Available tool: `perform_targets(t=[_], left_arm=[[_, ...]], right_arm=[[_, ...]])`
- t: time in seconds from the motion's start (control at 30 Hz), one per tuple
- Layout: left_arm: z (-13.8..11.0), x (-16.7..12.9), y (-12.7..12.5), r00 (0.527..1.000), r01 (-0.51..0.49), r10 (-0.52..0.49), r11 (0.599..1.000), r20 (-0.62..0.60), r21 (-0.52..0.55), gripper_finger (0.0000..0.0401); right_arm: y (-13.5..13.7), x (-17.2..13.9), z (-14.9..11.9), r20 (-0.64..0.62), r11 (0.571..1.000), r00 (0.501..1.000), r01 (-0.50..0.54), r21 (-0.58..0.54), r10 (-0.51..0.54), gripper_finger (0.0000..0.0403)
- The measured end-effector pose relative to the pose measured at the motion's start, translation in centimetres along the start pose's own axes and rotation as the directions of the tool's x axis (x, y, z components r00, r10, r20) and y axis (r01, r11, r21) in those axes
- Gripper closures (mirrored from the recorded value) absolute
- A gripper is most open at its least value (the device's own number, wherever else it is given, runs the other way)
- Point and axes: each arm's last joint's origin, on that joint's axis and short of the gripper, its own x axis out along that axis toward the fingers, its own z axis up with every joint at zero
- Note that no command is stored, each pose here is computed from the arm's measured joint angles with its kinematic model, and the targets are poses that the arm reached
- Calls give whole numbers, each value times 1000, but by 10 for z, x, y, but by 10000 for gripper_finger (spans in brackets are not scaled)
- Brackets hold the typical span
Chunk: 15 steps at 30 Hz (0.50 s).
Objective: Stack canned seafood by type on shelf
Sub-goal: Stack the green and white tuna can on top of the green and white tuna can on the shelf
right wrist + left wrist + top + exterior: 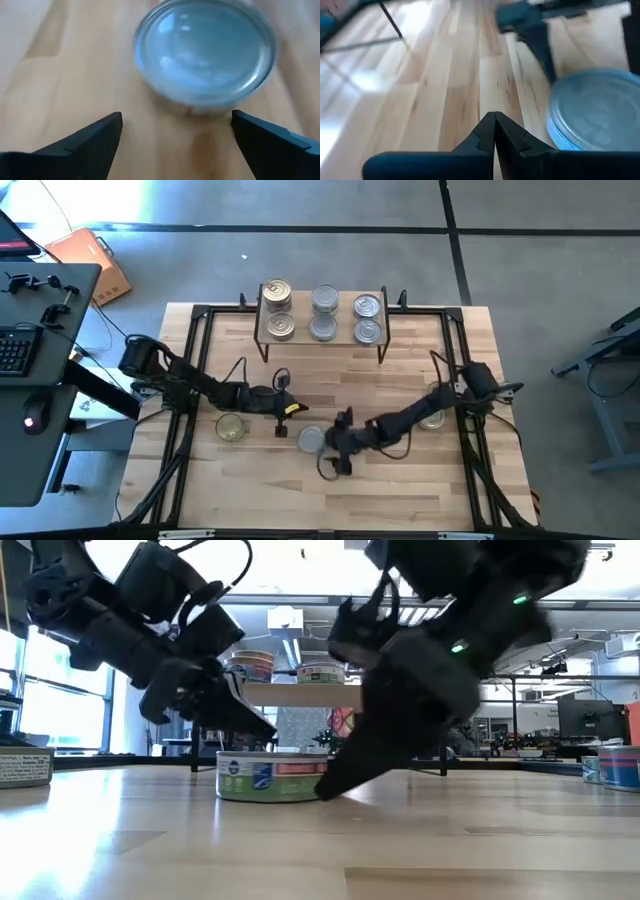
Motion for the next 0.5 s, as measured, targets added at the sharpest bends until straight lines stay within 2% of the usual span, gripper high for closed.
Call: perform_targets(t=[0.1,0.27,0.5], left_arm=[[4,-5,-3,1000,23,-23,1000,-2,20,401],[12,-24,-19,986,165,-164,985,-34,48,401],[7,-44,-45,923,355,-353,935,-150,-18,401]], right_arm=[[17,-8,-6,2,999,1000,29,13,-29,41],[36,-17,-13,54,991,990,131,-18,-130,41],[25,-15,-9,60,982,982,183,-49,-180,41]])
